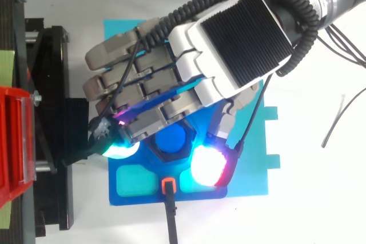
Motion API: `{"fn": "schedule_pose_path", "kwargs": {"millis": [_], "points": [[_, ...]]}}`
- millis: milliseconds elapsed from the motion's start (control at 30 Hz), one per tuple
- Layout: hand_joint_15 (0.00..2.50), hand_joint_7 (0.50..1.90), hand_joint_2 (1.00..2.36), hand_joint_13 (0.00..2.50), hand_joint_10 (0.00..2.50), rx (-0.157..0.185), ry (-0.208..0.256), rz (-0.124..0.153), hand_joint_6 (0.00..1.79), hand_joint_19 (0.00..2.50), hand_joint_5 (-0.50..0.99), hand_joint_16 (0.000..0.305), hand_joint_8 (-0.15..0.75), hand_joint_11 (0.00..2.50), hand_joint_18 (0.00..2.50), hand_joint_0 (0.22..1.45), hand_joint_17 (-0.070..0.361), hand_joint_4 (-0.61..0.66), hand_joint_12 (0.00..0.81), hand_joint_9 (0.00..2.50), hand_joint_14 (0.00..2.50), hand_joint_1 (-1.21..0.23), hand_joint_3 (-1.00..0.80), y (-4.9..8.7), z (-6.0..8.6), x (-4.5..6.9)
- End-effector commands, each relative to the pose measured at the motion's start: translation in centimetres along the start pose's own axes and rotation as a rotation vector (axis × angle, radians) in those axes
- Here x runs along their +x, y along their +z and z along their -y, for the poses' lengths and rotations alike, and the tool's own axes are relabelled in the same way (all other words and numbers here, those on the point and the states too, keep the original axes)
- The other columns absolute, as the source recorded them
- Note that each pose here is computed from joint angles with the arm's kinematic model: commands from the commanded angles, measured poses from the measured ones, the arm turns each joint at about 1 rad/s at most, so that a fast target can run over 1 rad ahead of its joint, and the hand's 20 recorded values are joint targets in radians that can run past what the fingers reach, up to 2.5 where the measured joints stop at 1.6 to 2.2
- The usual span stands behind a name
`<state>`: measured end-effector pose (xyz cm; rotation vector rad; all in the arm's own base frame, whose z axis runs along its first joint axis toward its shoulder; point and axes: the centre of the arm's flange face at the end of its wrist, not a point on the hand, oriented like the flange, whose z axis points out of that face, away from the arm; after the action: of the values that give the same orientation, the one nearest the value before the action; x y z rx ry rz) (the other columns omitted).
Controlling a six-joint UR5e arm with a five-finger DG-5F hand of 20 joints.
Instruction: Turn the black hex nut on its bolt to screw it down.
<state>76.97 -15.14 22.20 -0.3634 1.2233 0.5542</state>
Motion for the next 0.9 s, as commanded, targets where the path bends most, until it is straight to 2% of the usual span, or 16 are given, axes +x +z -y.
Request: {"fn": "schedule_pose_path", "kwargs": {"millis": [0, 133, 367, 500, 533, 867], "points": [[0.31, 0.90, 1.00, 0.48, 0.01, -0.005, 0.003, 0.001, 0.50, 0.30, -0.23, 0.041, 0.215, 0.32, 0.18, 0.36, 0.091, 0.09, 0.315, 0.48, 0.01, -0.49, -0.50, 0.4, -0.3, 0.1], [0.32, 0.95, 1.00, 0.47, 0.01, -0.011, 0.005, 0.001, 0.50, 0.30, -0.22, 0.036, 0.198, 0.33, 0.17, 0.41, 0.081, 0.09, 0.292, 0.48, 0.01, -0.59, -0.50, 0.8, -0.7, 0.2], [0.32, 0.99, 1.00, 0.46, 0.01, -0.017, 0.003, -0.008, 0.50, 0.31, -0.22, 0.033, 0.184, 0.34, 0.17, 0.44, 0.074, 0.08, 0.275, 0.47, 0.01, -0.62, -0.43, 1.3, -1.4, 0.5], [0.33, 0.99, 1.00, 0.47, 0.01, -0.015, 0.009, -0.021, 0.50, 0.31, -0.21, 0.032, 0.184, 0.35, 0.17, 0.44, 0.072, 0.09, 0.272, 0.48, 0.01, -0.63, -0.43, 1.2, -1.6, 0.9], [0.32, 1.00, 1.00, 0.47, 0.01, -0.011, 0.016, -0.037, 0.50, 0.31, -0.21, 0.032, 0.183, 0.34, 0.17, 0.44, 0.072, 0.09, 0.271, 0.48, 0.01, -0.63, -0.42, 1.1, -1.7, 0.9], [0.32, 1.05, 1.00, 0.49, 0.01, -0.004, 0.014, -0.064, 0.50, 0.29, -0.20, 0.032, 0.191, 0.35, 0.21, 0.44, 0.072, 0.11, 0.273, 0.50, 0.01, -0.63, -0.50, 0.8, -1.8, 1.3]]}}
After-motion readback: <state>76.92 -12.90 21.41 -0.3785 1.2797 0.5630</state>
